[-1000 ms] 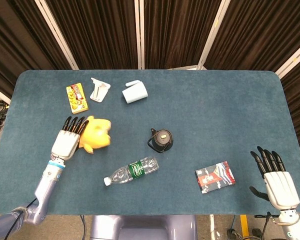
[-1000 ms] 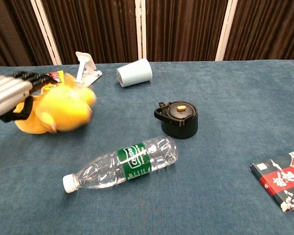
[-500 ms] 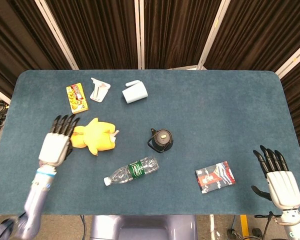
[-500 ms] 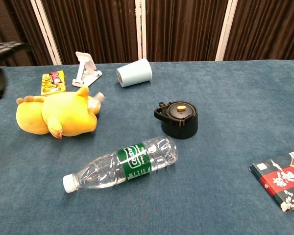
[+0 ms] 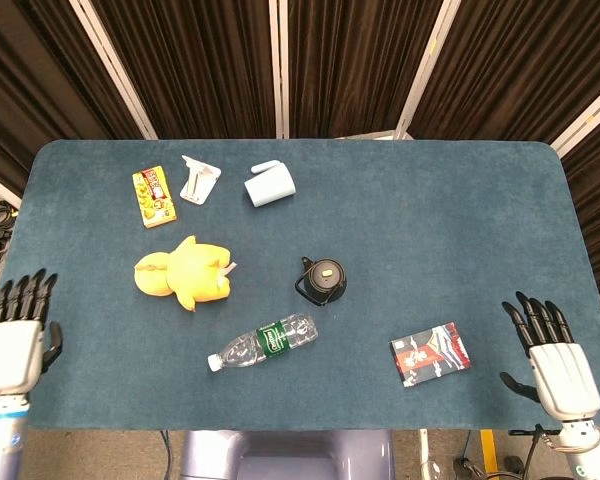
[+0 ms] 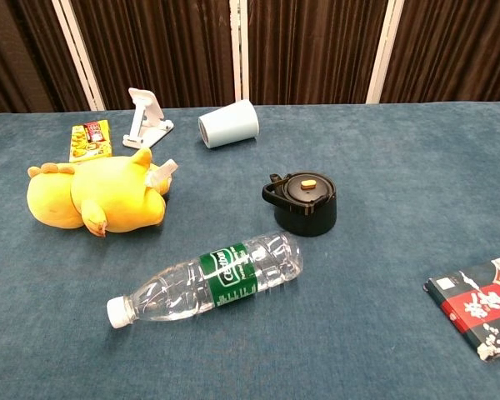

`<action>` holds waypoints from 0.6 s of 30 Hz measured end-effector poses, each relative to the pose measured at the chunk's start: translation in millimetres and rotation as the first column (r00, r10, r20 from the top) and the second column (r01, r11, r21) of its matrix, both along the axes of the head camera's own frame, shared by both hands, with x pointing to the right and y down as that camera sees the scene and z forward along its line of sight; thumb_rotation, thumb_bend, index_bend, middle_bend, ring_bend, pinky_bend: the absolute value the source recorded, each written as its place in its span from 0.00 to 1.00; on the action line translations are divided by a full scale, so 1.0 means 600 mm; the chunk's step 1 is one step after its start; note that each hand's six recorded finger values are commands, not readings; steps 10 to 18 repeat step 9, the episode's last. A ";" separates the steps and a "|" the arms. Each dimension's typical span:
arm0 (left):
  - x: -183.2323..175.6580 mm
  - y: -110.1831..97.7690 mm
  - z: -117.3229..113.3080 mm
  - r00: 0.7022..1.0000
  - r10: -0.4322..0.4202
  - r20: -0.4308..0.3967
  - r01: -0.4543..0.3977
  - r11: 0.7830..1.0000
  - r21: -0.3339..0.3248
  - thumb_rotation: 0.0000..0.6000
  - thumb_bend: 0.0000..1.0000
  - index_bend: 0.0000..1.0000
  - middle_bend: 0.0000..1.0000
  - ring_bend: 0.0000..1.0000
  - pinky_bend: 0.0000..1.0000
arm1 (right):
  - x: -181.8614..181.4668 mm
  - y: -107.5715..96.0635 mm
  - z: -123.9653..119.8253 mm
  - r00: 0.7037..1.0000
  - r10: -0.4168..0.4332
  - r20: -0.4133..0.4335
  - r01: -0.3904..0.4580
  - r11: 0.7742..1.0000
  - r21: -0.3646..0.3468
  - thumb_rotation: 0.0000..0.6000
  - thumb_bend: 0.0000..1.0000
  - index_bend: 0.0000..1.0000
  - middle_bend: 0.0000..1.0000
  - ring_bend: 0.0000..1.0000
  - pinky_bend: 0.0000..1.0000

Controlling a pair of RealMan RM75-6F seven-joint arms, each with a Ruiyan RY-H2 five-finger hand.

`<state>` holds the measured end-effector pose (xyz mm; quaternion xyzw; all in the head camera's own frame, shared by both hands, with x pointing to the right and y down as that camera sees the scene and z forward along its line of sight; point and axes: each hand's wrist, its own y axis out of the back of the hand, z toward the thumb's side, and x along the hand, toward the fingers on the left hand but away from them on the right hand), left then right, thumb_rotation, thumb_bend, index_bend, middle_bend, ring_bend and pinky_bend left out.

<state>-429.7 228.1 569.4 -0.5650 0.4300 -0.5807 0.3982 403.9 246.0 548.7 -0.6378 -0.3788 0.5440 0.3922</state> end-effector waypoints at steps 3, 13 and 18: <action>-0.011 0.010 -0.006 1.000 -0.006 0.012 0.006 1.000 -0.003 1.00 0.70 0.00 0.00 0.00 0.00 | -0.004 0.003 0.002 1.000 -0.010 0.000 0.010 1.000 -0.005 1.00 0.02 0.00 0.00 0.00 0.00; -0.007 0.014 -0.004 0.999 0.016 0.028 -0.016 1.000 -0.022 1.00 0.70 0.00 0.00 0.00 0.00 | -0.003 0.003 0.002 1.000 -0.008 -0.004 0.008 1.000 -0.003 1.00 0.02 0.00 0.00 0.00 0.00; -0.007 0.014 -0.004 0.999 0.016 0.028 -0.016 1.000 -0.022 1.00 0.70 0.00 0.00 0.00 0.00 | -0.003 0.003 0.002 1.000 -0.008 -0.004 0.008 1.000 -0.003 1.00 0.02 0.00 0.00 0.00 0.00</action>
